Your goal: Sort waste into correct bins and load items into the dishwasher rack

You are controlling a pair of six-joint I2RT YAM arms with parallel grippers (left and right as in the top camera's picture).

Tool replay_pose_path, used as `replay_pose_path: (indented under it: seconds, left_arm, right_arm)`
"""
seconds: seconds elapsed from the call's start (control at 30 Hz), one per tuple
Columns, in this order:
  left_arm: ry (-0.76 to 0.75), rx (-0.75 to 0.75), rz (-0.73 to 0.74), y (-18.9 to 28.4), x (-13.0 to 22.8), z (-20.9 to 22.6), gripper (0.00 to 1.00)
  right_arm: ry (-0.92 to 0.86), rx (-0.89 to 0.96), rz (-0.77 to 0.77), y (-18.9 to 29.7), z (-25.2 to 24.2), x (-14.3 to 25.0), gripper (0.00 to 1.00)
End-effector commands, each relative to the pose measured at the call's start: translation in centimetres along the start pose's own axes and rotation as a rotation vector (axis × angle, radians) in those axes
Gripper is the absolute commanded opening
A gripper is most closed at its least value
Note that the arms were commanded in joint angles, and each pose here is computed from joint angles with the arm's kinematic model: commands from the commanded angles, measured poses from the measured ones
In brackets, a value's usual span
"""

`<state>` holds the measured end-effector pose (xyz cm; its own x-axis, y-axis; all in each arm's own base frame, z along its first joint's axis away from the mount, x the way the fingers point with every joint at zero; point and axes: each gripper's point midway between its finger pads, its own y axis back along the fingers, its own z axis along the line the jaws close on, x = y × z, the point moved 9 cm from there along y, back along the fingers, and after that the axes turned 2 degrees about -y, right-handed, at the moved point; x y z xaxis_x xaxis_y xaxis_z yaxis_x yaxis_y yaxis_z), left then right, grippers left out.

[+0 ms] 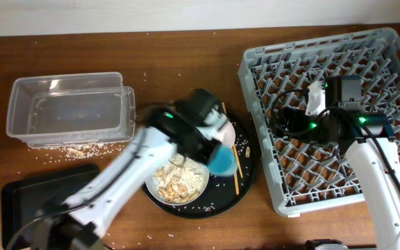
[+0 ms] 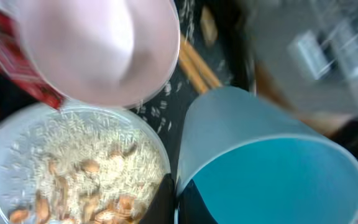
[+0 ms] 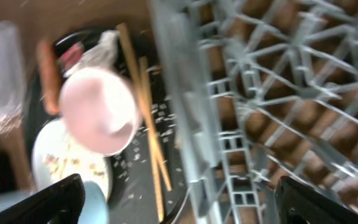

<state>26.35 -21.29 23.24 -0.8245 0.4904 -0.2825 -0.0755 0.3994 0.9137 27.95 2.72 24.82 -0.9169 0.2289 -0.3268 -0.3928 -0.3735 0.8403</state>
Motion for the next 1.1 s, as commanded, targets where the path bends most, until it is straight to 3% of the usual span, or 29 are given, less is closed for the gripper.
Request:
replay_pose_path:
  seconds: [0.0,0.1,0.23,0.43,0.7,0.87,1.0,1.07]
  left_arm:
    - [0.036,0.428,-0.215,5.7,-1.8,2.1,0.00]
    - [0.092,0.689,-0.338,8.4,-2.1,5.6,0.00]
    - [0.088,0.902,-0.428,10.6,-2.0,7.1,0.00]
    - [0.071,0.991,-0.456,11.6,-1.9,7.3,0.01]
    - [0.066,1.013,-0.458,11.7,-1.8,7.2,0.01]
    - [0.066,1.013,-0.458,11.7,-1.8,7.2,0.00]
    - [0.067,1.012,-0.458,11.7,-1.8,7.2,0.00]
    - [0.068,1.004,-0.456,11.6,-1.8,7.2,0.00]
  right_arm:
    - [0.217,-0.330,-0.004,0.8,2.7,-0.1,0.94]
    - [0.373,-0.643,-0.049,2.1,5.1,-0.4,0.91]
    - [0.524,-0.891,-0.117,3.4,7.4,-0.8,0.91]
    - [0.819,-1.195,-0.182,5.1,11.7,-0.4,0.91]
    - [0.863,-1.163,-0.152,4.0,14.9,0.7,0.91]
    - [0.886,-1.145,-0.165,3.8,15.6,1.0,0.72]
    - [0.896,-1.158,-0.188,4.2,16.0,0.6,0.74]
    - [0.896,-1.165,-0.195,4.5,16.1,0.4,0.81]
